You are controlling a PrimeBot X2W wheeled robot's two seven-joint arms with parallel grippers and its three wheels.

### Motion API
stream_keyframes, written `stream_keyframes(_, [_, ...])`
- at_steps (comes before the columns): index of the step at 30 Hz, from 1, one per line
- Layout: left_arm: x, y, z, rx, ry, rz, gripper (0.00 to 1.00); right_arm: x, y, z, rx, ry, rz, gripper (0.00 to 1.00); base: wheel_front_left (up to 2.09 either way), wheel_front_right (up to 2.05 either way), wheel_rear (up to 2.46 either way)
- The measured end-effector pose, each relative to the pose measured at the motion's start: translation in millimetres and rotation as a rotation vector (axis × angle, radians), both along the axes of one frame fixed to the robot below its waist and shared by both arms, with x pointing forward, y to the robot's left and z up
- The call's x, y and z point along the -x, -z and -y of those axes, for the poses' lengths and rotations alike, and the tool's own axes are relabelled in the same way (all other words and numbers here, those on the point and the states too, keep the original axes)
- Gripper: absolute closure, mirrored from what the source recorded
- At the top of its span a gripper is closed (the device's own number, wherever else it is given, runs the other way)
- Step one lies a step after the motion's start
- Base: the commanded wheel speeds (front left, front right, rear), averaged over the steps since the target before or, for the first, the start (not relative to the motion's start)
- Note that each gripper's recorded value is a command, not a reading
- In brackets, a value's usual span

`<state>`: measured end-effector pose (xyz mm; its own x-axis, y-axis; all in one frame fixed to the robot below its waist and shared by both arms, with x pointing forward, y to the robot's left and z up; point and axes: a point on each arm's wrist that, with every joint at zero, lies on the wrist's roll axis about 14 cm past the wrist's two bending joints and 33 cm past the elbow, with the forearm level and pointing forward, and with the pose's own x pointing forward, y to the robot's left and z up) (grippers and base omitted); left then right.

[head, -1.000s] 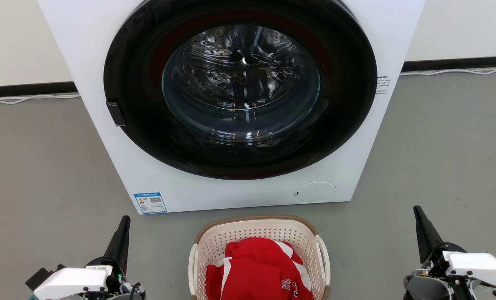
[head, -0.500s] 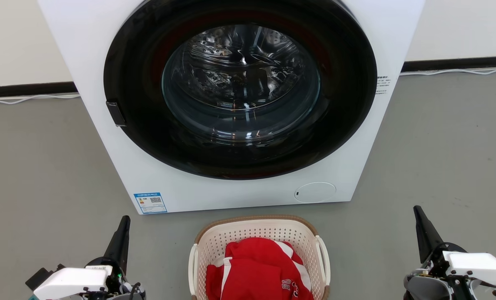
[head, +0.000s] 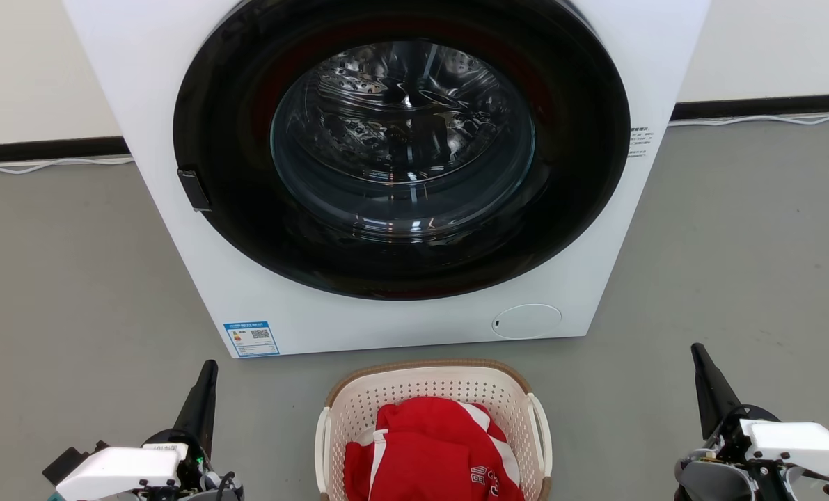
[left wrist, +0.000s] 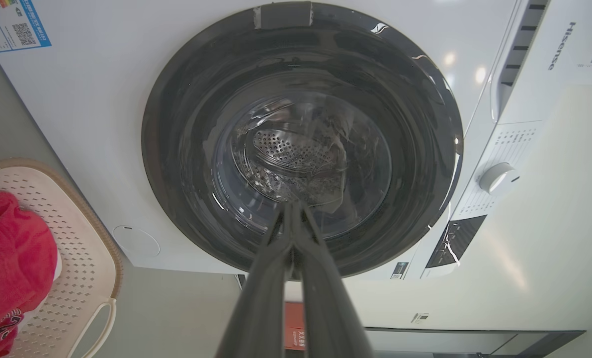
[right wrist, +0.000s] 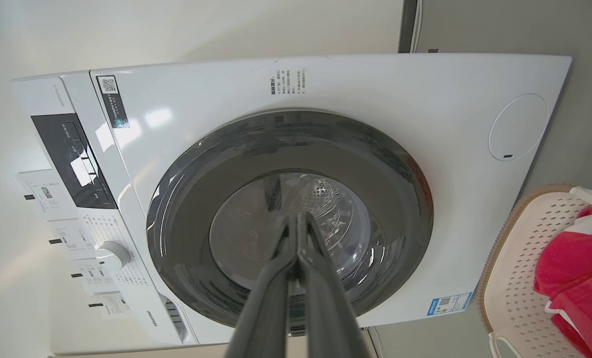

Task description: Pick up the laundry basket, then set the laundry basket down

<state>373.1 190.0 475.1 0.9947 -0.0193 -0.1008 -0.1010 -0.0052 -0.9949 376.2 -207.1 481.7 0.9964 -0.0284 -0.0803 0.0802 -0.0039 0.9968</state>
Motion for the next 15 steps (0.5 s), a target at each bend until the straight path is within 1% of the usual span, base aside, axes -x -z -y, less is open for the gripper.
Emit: stream_keyframes(15, [0.0, 0.0, 0.0, 0.000, 0.000, 0.000, 1.00, 0.0, 0.0, 0.0, 0.000, 0.000, 0.000, 1.00, 0.00, 0.00, 0.00])
